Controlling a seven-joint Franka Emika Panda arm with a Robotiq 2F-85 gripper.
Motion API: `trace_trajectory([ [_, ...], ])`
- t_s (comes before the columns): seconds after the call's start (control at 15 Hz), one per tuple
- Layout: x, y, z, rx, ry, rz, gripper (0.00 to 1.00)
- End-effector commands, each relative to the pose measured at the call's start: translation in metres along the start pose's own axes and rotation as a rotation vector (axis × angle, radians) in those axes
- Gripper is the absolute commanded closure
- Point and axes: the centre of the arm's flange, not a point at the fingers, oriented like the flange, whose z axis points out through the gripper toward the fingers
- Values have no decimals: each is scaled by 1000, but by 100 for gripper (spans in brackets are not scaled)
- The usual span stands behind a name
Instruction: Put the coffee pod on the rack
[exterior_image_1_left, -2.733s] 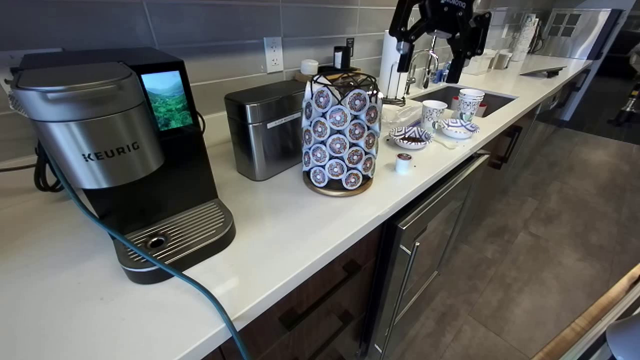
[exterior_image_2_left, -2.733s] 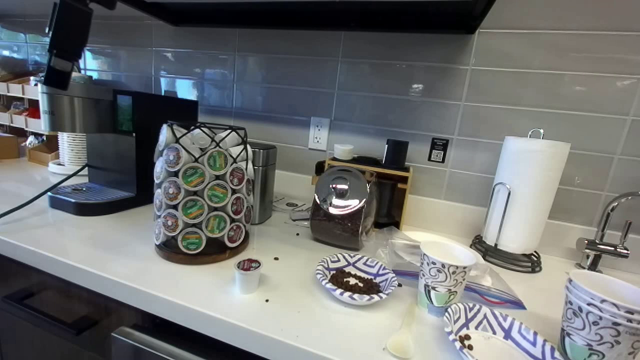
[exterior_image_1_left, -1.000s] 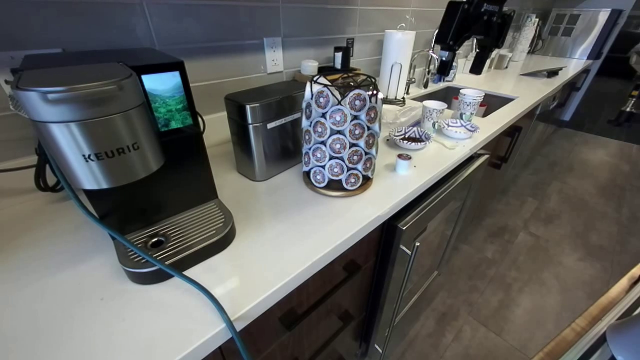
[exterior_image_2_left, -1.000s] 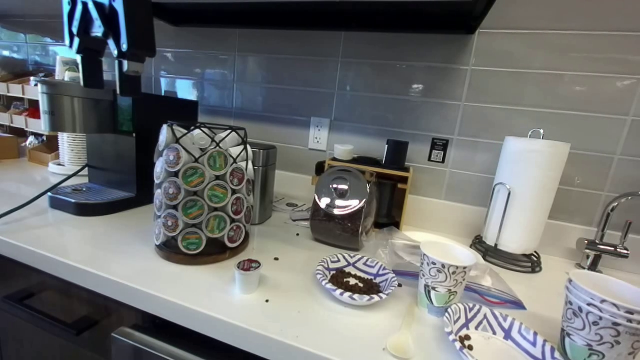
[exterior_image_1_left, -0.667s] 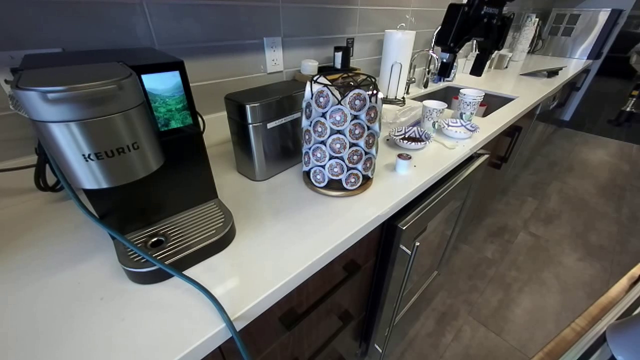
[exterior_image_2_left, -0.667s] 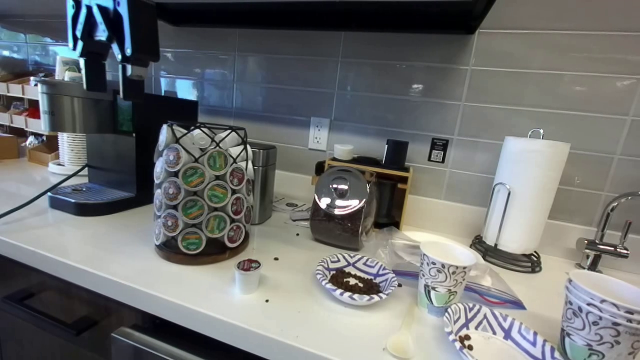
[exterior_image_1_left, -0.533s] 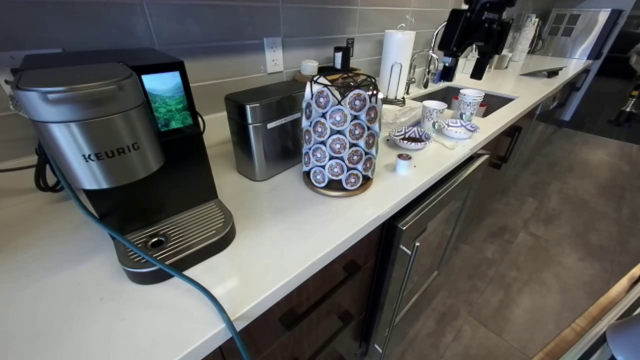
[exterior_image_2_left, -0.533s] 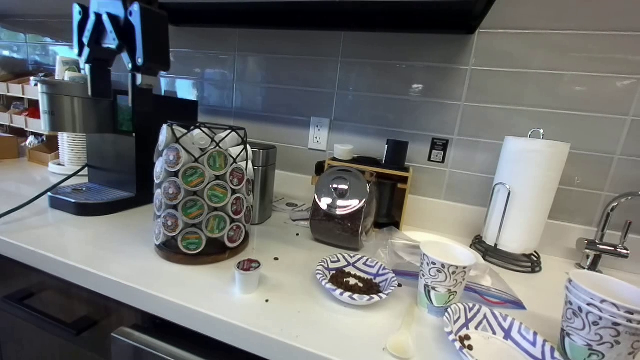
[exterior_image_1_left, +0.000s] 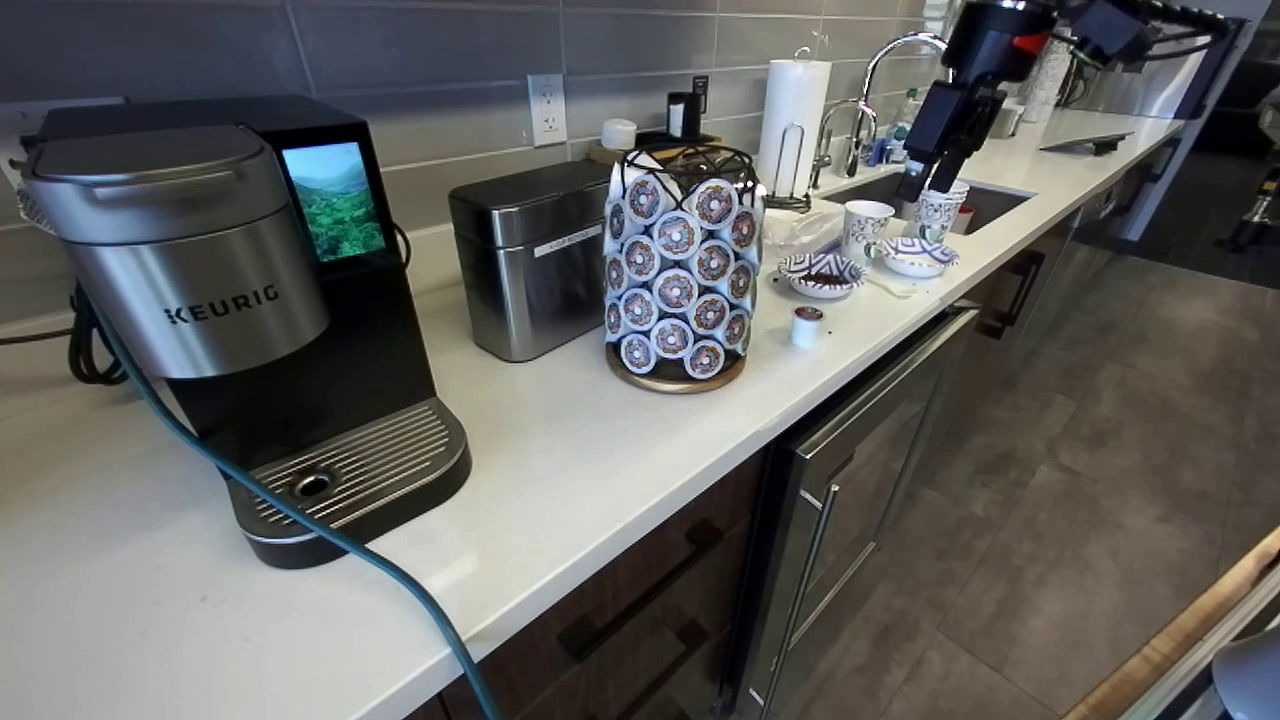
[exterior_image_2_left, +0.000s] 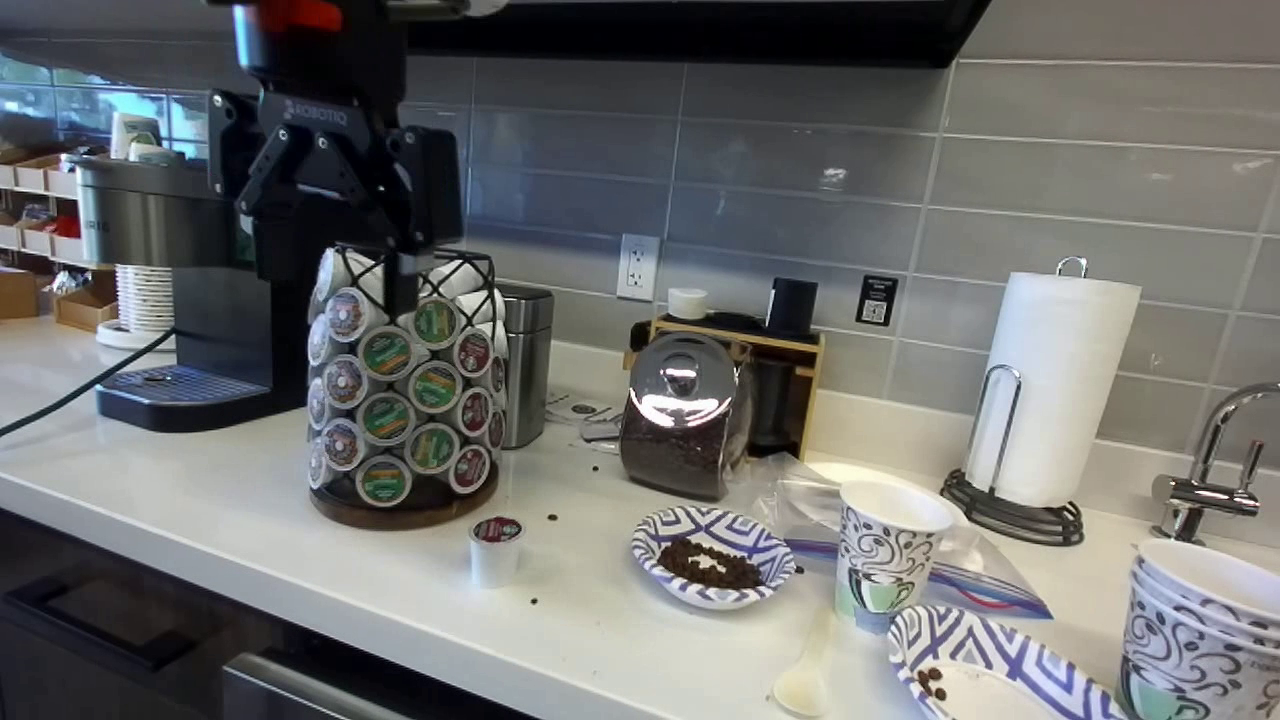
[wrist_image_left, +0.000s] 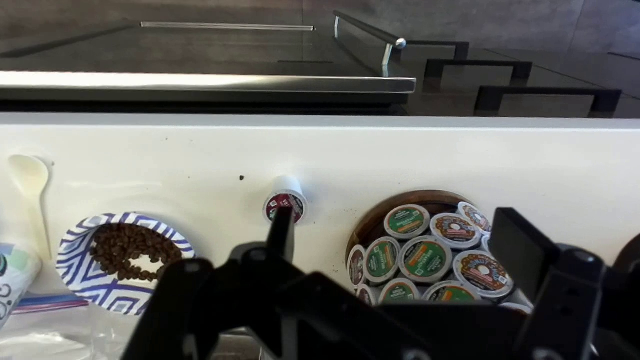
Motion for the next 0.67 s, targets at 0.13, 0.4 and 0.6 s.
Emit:
trace_trajectory([
  [0.13,-10,21,23,1,41,-53,0],
  [0.4,-17,30,34,11,35,-66,0],
  [0.6,-16,28,34,12,35,-70,0],
])
